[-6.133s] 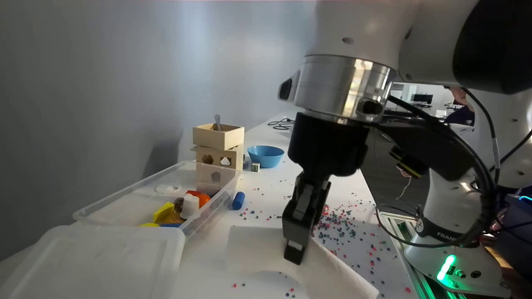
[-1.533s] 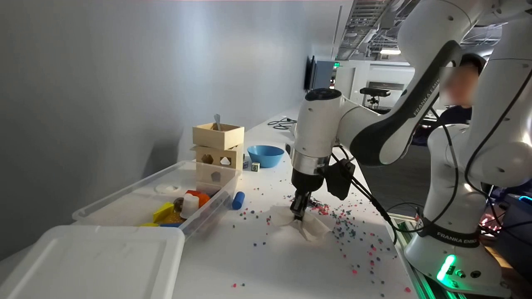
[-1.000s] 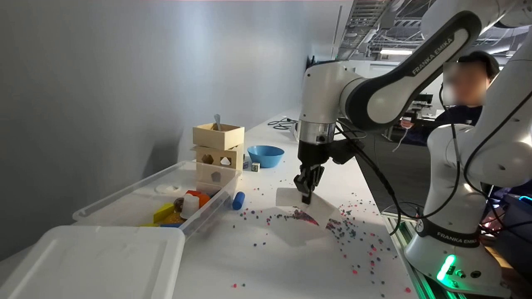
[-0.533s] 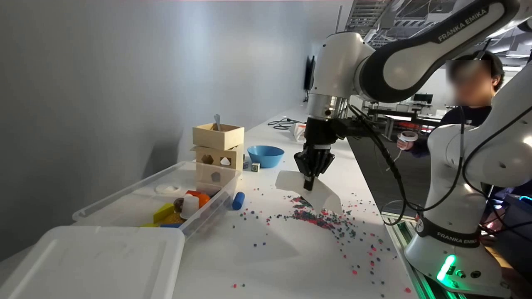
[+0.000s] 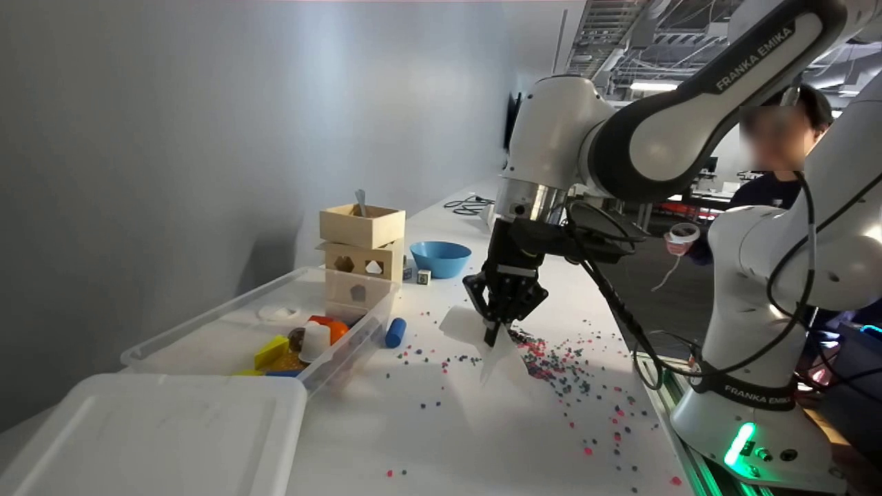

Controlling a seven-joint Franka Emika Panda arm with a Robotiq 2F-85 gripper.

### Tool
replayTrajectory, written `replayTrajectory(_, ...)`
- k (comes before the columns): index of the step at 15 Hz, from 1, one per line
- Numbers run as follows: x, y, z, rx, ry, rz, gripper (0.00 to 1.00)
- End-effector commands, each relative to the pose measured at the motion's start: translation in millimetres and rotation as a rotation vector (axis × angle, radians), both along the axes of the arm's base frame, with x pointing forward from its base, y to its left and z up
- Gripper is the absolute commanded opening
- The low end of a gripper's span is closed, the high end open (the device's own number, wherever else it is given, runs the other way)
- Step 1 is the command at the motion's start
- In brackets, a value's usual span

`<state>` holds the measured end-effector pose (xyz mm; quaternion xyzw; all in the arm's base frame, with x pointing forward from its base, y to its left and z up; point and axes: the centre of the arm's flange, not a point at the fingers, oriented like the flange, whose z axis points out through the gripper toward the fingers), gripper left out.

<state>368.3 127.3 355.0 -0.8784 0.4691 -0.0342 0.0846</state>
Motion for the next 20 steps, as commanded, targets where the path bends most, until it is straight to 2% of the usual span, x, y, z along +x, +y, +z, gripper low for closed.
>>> replayTrajectory(1,0,0,-1,0.0,0.004,0.0,0.02)
replayTrajectory(2,0,-1,-1,0.001,0.003,-0.002,0.0)
replayTrajectory(4,15,5,6,0.043,-0.074,0.031,0.0)
replayTrajectory(9,54,47,20,0.057,-0.167,0.174,0.0)
replayTrajectory(15,88,95,0,0.028,-0.133,0.263,0.0)
replayTrajectory(20,115,127,-19,-0.066,-0.121,0.323,0.0)
